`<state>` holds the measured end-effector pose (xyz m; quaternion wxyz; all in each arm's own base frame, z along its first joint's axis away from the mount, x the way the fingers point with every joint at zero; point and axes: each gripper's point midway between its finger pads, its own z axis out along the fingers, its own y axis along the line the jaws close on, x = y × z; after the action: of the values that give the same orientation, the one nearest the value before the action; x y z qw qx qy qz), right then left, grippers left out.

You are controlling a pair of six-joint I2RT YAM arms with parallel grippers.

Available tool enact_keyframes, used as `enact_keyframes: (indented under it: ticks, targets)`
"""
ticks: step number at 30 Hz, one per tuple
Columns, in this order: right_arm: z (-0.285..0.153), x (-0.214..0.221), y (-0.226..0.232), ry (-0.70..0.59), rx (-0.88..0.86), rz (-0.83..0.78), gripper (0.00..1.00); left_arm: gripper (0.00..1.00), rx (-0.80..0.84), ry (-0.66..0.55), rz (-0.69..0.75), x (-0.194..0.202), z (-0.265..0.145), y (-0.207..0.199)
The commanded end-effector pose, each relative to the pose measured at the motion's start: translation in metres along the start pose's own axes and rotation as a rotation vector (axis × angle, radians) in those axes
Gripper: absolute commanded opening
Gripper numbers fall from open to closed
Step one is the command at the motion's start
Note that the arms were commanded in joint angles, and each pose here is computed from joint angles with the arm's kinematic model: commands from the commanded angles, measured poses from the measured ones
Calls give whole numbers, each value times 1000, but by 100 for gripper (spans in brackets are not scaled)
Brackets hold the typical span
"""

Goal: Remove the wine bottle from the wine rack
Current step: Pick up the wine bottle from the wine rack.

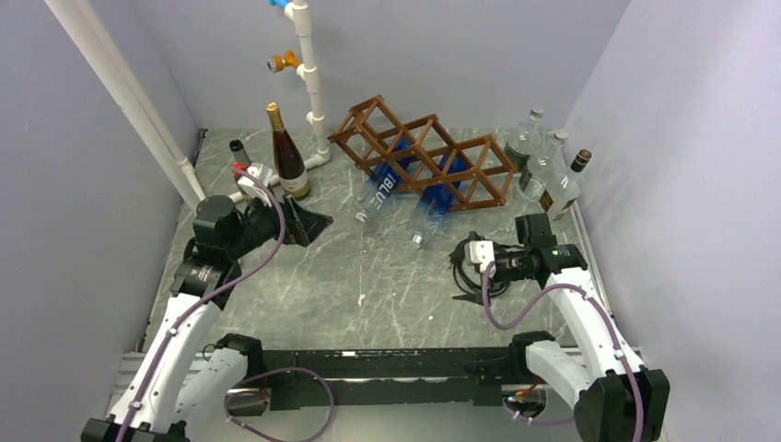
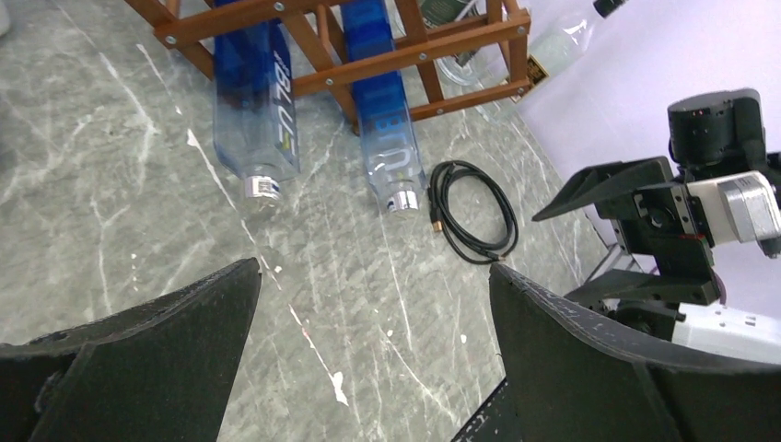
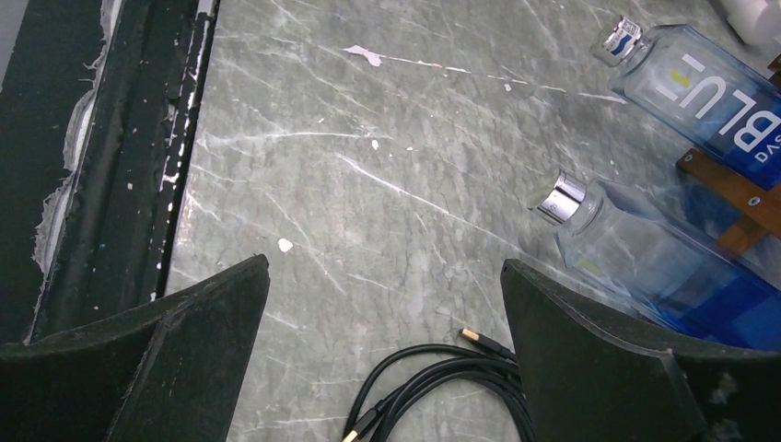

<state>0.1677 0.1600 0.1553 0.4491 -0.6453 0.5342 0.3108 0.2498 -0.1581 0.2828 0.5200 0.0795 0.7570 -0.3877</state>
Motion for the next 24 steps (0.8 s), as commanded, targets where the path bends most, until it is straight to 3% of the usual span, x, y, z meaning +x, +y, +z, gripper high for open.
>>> enact_keyframes:
  ticks: [1,24]
  targets:
    - [-3,-18,-8,-52,10,-60,100,100,42,-8,56,-5,4,-15]
    - [-3,-16,-9,-48,13,-48,100,99,28,119,141,29,48,-30]
